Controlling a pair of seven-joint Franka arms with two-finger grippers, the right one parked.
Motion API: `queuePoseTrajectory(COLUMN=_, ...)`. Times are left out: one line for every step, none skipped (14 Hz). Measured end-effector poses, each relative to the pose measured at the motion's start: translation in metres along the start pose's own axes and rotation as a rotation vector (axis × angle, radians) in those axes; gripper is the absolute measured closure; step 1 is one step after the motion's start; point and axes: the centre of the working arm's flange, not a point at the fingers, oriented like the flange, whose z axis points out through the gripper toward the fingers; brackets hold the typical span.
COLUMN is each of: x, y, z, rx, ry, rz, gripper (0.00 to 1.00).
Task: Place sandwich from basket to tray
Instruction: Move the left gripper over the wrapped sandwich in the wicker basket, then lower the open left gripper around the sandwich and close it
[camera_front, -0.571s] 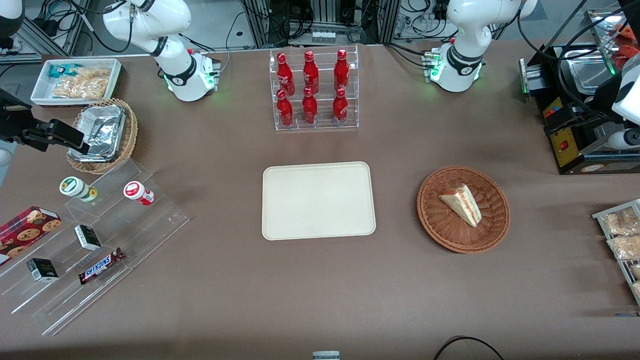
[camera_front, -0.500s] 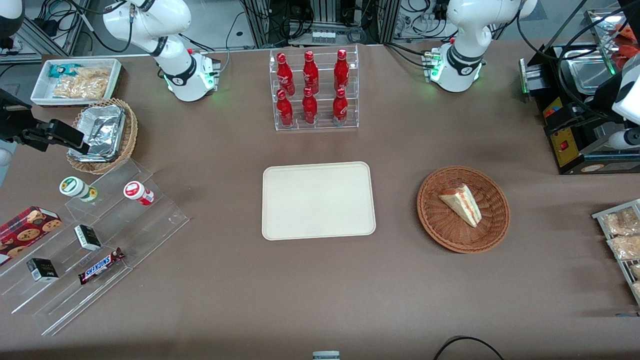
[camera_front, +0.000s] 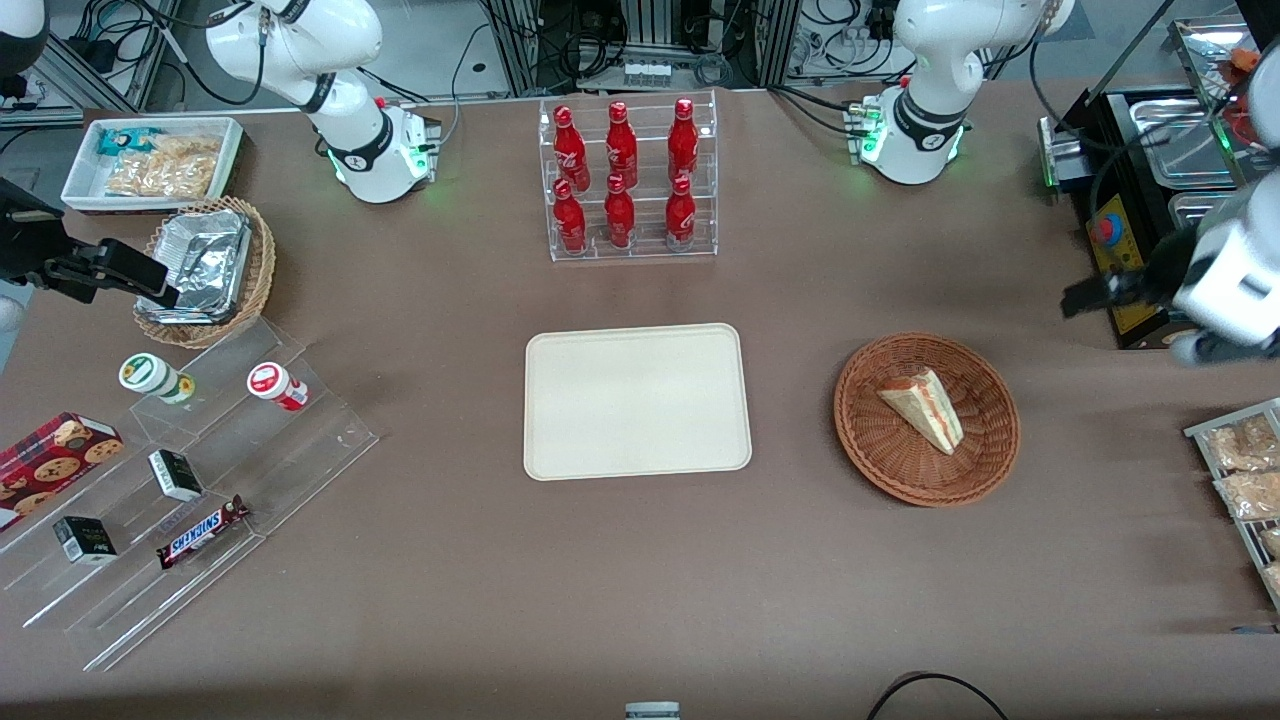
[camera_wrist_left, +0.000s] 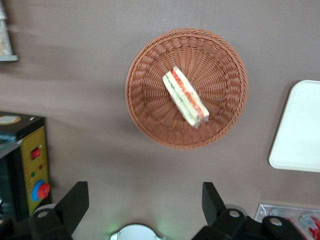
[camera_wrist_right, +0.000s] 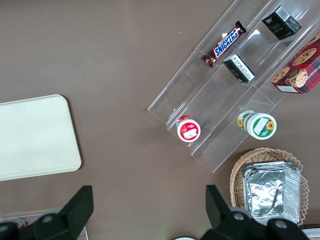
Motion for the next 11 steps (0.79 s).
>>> queuePoseTrajectory(x=0.013, y=0.004, z=0.025, rx=-0.002, ry=-0.006, rz=0.0, gripper=0.0)
queuePoseTrajectory(x=0.021, y=0.008, z=0.048, rx=-0.003, ry=-0.006, rz=-0.011, gripper=0.0)
queuePoseTrajectory(x=0.026, y=0.014, z=0.069, rx=-0.004, ry=0.003, rz=-0.035, gripper=0.0)
queuePoseTrajectory(x=0.027, y=0.024, z=0.089, rx=-0.004, ry=0.016, rz=-0.067, gripper=0.0)
queuePoseTrajectory(x=0.026, y=0.036, z=0.107, rx=-0.005, ry=0.032, rz=-0.106, gripper=0.0)
queuePoseTrajectory(x=0.023, y=0.05, z=0.123, rx=-0.007, ry=0.051, rz=-0.156, gripper=0.0)
queuePoseTrajectory(x=0.017, y=0.064, z=0.137, rx=-0.01, ry=0.068, rz=-0.213, gripper=0.0)
queuePoseTrajectory(x=0.011, y=0.075, z=0.15, rx=-0.015, ry=0.085, rz=-0.267, gripper=0.0)
queuePoseTrajectory(x=0.004, y=0.081, z=0.161, rx=-0.024, ry=0.105, rz=-0.32, gripper=0.0)
queuePoseTrajectory(x=-0.002, y=0.081, z=0.171, rx=-0.035, ry=0.127, rz=-0.371, gripper=0.0)
queuePoseTrajectory(x=-0.008, y=0.079, z=0.181, rx=-0.046, ry=0.146, rz=-0.414, gripper=0.0)
